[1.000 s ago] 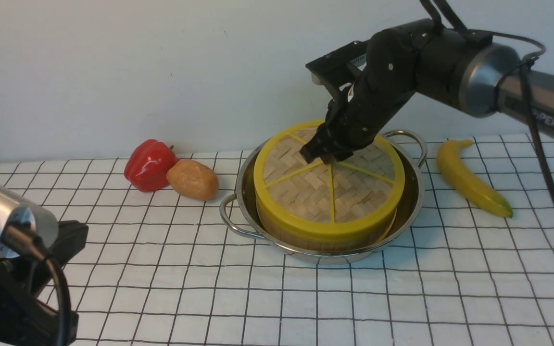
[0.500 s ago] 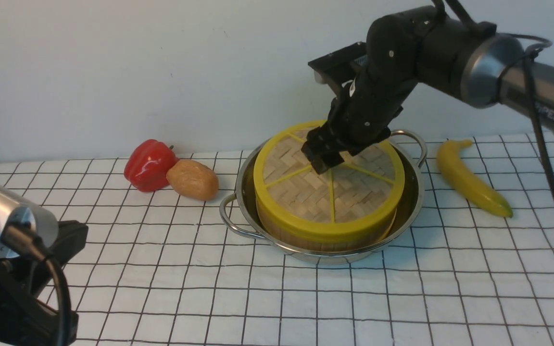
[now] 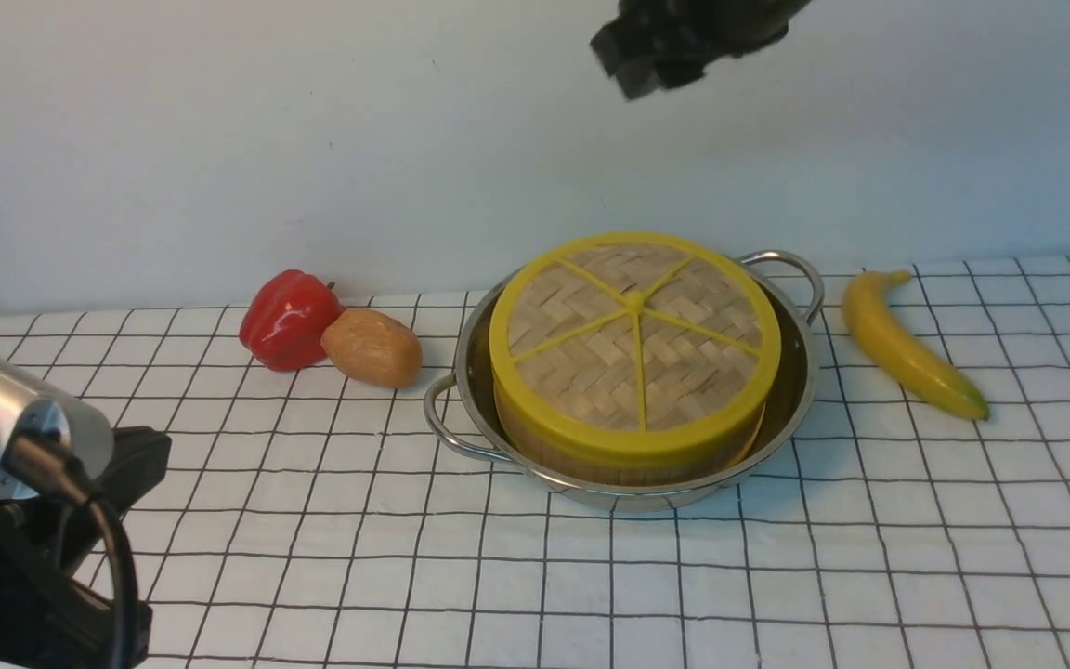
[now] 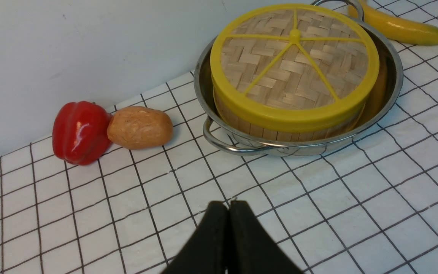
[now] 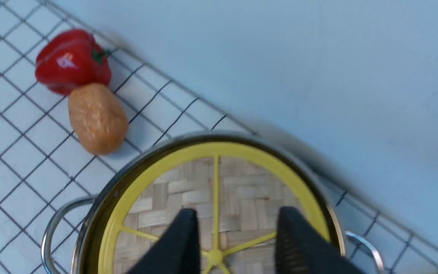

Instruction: Place the steamer in the pot on the white tablecloth, and put the lid on the steamer.

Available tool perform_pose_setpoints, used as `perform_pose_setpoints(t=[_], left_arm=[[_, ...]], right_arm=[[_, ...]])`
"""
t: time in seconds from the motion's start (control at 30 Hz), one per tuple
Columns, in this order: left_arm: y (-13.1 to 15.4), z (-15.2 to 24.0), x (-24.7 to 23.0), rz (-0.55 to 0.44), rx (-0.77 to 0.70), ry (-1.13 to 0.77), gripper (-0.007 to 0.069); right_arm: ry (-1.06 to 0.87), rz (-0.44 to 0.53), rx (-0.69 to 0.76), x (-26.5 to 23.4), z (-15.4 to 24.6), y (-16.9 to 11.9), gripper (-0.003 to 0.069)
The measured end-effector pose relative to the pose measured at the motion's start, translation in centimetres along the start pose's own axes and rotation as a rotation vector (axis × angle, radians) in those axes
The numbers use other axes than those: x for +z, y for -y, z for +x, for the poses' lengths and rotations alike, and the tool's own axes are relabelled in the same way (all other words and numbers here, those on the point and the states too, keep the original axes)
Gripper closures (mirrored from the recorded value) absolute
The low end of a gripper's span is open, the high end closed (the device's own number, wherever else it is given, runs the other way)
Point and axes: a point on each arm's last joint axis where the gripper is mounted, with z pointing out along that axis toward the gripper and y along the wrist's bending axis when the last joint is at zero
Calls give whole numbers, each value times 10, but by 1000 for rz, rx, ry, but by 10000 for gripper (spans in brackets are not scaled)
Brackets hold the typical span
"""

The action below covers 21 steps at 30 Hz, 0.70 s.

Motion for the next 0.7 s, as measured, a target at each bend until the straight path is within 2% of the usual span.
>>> perform_pose_setpoints(t=[0.07, 0.17, 0.2, 0.33, 0.47, 0.7], left_arm=[[0, 0, 0, 0, 0, 3, 634], [0, -1, 0, -1, 0, 14, 634], [0, -1, 0, -1, 0, 13, 634], [0, -2, 0, -2, 0, 22, 628], [0, -2, 0, -2, 0, 23, 624], [0, -2, 0, -2, 0, 23, 613]], right_arm=[[60, 20, -10, -31, -6, 2, 607], [145, 33, -21, -76, -12, 4, 668], [145, 33, -22, -76, -12, 4, 669], [262, 23, -28, -138, -13, 3, 670], [338, 25, -39, -179, -10, 3, 670], [288, 40, -56, -203, 22, 4, 670]])
